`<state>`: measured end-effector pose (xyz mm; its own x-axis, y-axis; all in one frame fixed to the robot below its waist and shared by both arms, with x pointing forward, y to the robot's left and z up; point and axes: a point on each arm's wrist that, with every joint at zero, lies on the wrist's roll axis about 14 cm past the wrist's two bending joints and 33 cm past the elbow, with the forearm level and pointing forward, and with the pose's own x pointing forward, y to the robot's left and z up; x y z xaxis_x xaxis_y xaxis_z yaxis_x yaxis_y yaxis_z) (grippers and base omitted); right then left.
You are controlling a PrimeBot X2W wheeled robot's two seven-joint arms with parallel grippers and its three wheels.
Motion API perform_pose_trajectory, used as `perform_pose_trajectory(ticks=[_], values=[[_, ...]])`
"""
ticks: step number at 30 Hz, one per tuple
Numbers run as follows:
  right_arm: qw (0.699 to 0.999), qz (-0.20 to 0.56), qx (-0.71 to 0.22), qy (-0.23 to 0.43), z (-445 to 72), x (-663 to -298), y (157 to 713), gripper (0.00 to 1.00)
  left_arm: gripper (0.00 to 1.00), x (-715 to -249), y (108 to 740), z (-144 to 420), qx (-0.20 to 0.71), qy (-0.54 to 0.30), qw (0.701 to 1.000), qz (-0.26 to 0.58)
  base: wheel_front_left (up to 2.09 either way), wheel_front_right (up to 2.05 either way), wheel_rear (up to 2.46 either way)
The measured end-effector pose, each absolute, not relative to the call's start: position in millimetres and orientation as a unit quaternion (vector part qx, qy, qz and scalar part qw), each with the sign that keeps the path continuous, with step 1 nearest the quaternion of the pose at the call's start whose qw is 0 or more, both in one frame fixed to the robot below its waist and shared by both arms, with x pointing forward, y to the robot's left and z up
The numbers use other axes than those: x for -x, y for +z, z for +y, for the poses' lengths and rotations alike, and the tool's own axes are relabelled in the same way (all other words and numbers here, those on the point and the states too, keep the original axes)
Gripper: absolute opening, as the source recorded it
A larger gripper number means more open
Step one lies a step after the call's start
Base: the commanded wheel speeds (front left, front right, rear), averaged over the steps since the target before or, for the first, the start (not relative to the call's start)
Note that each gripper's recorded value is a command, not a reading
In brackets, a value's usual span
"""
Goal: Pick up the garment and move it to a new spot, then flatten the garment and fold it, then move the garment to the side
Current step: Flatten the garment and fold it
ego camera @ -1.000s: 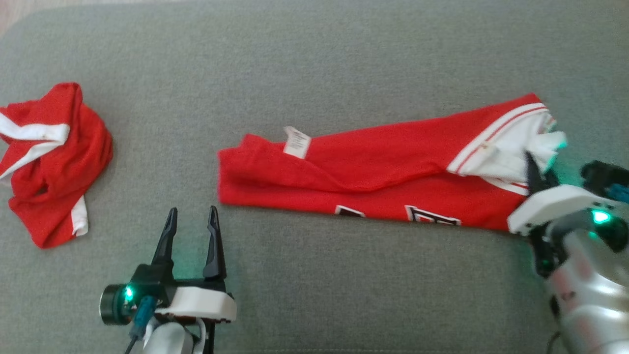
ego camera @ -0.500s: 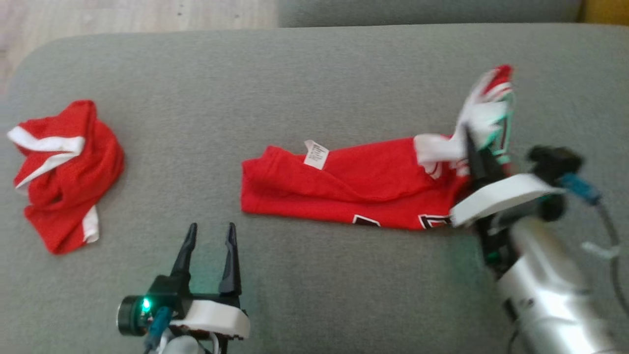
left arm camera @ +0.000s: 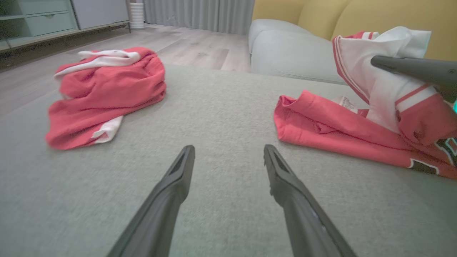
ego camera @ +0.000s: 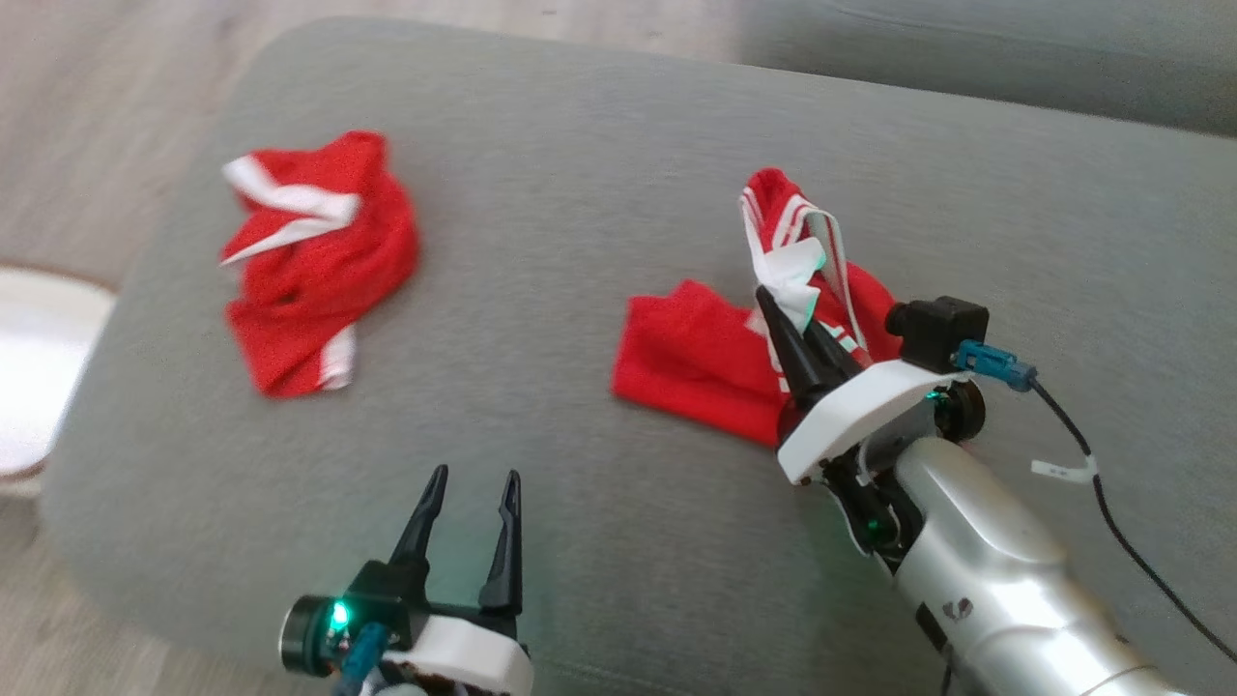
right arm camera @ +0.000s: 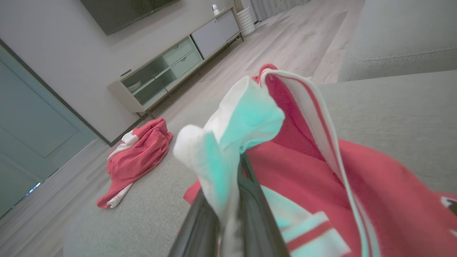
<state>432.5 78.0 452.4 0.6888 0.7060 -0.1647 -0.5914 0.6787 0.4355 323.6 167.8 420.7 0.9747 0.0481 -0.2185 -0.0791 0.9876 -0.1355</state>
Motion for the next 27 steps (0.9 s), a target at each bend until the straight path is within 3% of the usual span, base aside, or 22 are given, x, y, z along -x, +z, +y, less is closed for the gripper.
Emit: perform_pose_trajectory(ticks=[2, 3, 4, 8, 12, 20, 27], values=[[0.897, 0.174, -0.171, 0.369, 90, -431, 446, 0.0, 1.0, -315, 419, 176, 0.071, 0.05, 0.99, 0.112, 0.0, 0.0, 0.0], [0.894, 0.18, -0.168, 0.375, 96, -428, 443, 0.4, 1.0, -311, 418, 181, 0.071, 0.059, 0.989, 0.113, 0.0, 0.0, 0.0], [0.889, 0.184, -0.166, 0.384, 103, -425, 441, 1.0, 1.0, -308, 418, 185, 0.07, 0.066, 0.989, 0.113, 0.0, 0.0, 0.0], [0.88, 0.177, -0.176, 0.404, 121, -415, 448, 1.0, 1.0, -300, 419, 196, 0.069, 0.086, 0.988, 0.111, 0.0, 0.0, 0.0], [0.895, 0.167, -0.177, 0.375, 101, -424, 449, 1.0, 1.0, -306, 420, 195, 0.068, 0.083, 0.988, 0.107, 0.0, 0.0, 0.0], [0.953, 0.081, -0.165, 0.241, -3, -470, 477, 1.0, 1.0, -331, 426, 169, 0.062, 0.032, 0.993, 0.097, 0.0, 0.0, 0.0], [0.978, 0.09, -0.125, 0.138, -87, -445, 446, 1.0, 1.0, -347, 430, 156, 0.052, 0.007, 0.995, 0.09, 0.0, 0.0, 0.0]])
